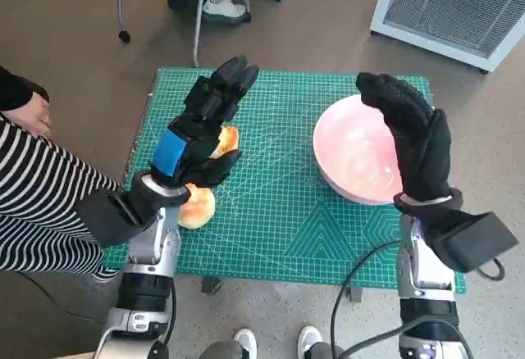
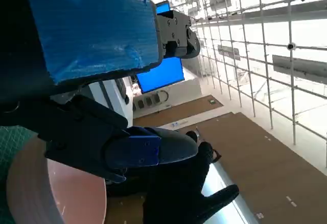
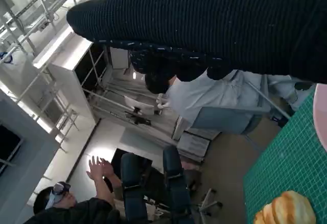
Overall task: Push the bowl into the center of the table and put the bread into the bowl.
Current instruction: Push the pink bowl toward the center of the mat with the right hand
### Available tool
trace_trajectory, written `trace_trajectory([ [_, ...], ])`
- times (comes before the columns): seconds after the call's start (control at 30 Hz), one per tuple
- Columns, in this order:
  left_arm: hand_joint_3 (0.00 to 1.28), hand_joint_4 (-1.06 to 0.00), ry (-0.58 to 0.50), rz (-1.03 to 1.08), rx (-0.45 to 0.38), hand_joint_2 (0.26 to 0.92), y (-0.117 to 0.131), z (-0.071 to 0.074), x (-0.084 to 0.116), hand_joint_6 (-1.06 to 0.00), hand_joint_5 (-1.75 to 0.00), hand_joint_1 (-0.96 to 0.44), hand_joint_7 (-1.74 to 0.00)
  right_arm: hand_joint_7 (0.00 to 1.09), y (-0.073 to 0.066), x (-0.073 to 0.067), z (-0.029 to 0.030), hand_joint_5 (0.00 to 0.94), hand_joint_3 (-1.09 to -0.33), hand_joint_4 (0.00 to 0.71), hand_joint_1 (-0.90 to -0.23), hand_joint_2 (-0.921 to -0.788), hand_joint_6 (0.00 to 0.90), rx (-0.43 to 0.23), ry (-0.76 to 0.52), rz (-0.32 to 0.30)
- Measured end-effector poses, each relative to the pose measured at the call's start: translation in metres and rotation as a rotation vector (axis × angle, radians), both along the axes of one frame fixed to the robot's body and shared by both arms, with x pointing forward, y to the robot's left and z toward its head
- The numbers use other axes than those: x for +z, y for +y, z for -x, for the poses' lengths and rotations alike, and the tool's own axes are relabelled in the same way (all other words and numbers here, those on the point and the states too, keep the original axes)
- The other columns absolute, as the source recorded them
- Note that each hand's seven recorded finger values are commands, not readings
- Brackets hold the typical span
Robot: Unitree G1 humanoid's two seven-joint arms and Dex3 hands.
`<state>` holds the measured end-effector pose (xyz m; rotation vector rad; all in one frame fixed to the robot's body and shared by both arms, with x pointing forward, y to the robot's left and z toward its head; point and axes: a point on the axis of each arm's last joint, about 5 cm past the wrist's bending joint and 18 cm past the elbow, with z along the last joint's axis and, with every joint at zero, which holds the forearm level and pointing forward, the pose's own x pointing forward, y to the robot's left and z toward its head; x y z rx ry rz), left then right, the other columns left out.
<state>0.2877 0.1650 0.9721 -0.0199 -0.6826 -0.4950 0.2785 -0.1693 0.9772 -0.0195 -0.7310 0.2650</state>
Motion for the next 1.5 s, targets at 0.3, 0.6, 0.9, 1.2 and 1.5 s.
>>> trace_trajectory([
  [0.3, 0.45, -0.06, -0.003, 0.002, 0.001, 0.921, 0.000, 0.000, 0.001, 0.00, -0.18, -0.69, -0.39, 0.51, -0.009, 0.001, 0.0001, 0.002, -0.734, 0.181, -0.763, -0.921, 0.037, -0.012, -0.004, 0.008],
  [0.6, 0.45, -0.05, -0.006, 0.014, 0.003, 0.921, 0.002, -0.001, 0.002, 0.00, -0.17, -0.67, -0.36, 0.52, -0.047, -0.002, 0.0017, 0.000, -0.762, 0.165, -0.754, -0.921, 0.025, -0.172, -0.023, -0.033],
  [0.9, 0.46, -0.04, -0.007, 0.036, -0.013, 0.921, 0.002, -0.001, 0.001, 0.00, -0.17, -0.66, -0.34, 0.55, -0.075, -0.010, 0.0001, 0.012, -0.852, 0.132, -0.743, -0.921, 0.000, -0.414, -0.004, -0.065],
  [1.2, 0.46, -0.04, -0.002, 0.054, -0.021, 0.921, 0.003, -0.002, 0.000, 0.00, -0.16, -0.65, -0.34, 0.50, -0.097, -0.025, -0.0050, 0.001, -0.873, 0.089, -0.725, -0.921, -0.001, -0.537, 0.105, -0.077],
  [1.5, 0.44, -0.04, -0.001, 0.066, -0.016, 0.921, 0.004, -0.002, 0.000, 0.00, -0.16, -0.64, -0.35, 0.46, -0.110, -0.036, -0.0105, 0.000, -0.876, 0.073, -0.710, -0.921, -0.001, -0.586, 0.254, -0.126],
])
